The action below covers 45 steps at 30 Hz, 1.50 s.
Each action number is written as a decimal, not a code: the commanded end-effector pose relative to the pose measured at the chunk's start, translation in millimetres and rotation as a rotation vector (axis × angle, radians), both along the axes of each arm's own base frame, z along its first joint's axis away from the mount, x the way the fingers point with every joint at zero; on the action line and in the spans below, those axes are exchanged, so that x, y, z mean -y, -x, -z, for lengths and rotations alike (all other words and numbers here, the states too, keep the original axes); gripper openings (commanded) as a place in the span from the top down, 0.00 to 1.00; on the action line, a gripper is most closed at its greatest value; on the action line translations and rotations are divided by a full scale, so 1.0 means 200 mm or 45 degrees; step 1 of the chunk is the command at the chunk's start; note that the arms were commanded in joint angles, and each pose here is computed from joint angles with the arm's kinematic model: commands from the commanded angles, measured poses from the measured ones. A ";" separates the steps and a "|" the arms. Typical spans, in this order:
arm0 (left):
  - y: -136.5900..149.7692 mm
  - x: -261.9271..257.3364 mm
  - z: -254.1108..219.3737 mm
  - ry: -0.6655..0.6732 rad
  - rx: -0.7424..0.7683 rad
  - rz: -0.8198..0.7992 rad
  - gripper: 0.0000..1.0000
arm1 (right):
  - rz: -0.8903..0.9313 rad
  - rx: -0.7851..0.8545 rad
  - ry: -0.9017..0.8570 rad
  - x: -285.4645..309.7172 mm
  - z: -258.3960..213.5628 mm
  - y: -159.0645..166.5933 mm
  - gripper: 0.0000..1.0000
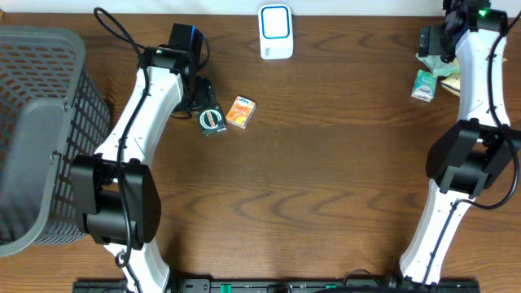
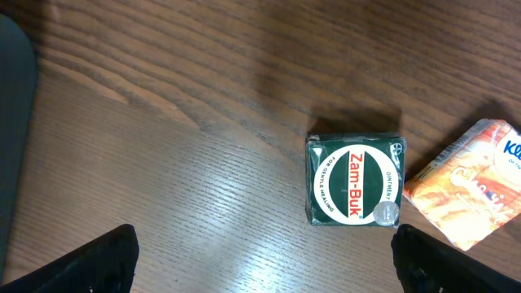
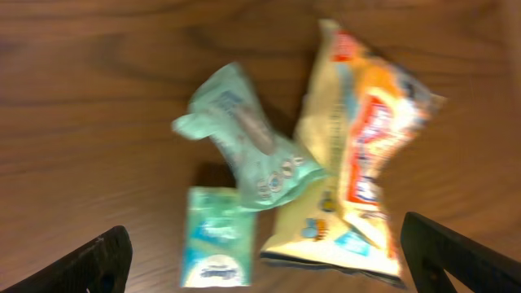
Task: Scan the item barcode
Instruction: 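Carry the pack right and release it beside the snack bag, then reach the right gripper left and grasp the orange Kleenex tissue pack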
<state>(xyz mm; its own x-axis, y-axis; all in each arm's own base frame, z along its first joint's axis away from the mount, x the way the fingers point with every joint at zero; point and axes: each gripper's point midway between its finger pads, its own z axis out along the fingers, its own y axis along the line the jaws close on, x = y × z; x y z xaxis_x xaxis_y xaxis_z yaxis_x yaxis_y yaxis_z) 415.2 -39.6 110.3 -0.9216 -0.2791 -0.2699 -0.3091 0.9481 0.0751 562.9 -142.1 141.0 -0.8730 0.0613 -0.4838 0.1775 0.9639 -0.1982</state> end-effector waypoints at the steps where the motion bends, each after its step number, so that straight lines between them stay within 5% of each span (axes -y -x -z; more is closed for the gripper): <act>1: 0.00 -0.01 -0.02 -0.011 0.013 0.008 0.02 | -0.326 0.087 -0.535 -0.45 -0.04 -0.04 0.01; 4: 0.00 -0.01 -0.02 -0.011 0.013 0.008 0.02 | -0.546 0.099 -0.926 -0.78 -0.14 0.02 0.01; 8: 0.00 -0.01 -0.02 -0.011 0.013 0.008 0.02 | -0.699 0.017 -1.182 -1.10 -0.21 0.13 0.01; 15: 0.00 -0.01 -0.02 -0.011 0.013 0.008 0.02 | -0.886 -0.223 -1.066 -1.66 -0.01 0.31 0.01; 20: 0.00 -0.01 -0.02 -0.012 0.013 0.008 0.02 | -0.505 -0.405 -0.954 -1.94 0.27 0.42 0.01; 25: 0.00 -0.01 -0.02 -0.012 0.013 0.008 0.02 | -0.436 -0.495 -0.988 -2.22 0.49 0.60 0.01; 30: 0.00 -0.01 -0.02 -0.011 0.013 0.008 0.02 | -0.194 -0.551 -1.061 -2.26 0.63 0.66 0.34; 36: 0.00 -0.01 -0.02 -0.011 0.013 0.008 0.02 | -0.183 -0.520 -1.089 -2.32 0.74 0.70 0.41; 39: 0.00 -0.01 -0.02 -0.011 0.013 0.008 0.02 | -0.150 -0.492 -1.092 -2.33 0.76 0.68 0.69; 41: 0.00 -0.01 -0.02 -0.012 0.013 0.008 0.02 | -0.154 -0.478 -1.099 -2.33 0.76 0.67 0.99; 45: 0.00 -0.01 -0.02 -0.011 0.013 0.008 0.02 | -0.216 -0.481 -1.101 -2.32 0.75 0.67 0.99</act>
<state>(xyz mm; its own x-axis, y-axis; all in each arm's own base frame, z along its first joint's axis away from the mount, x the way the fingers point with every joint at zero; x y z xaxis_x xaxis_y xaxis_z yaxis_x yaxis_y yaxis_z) 415.3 -39.6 110.3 -0.9216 -0.2787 -0.2702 -0.3088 0.9482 0.0751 436.0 332.0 10.8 -0.9902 0.1372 -0.0261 0.0917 0.7798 0.6192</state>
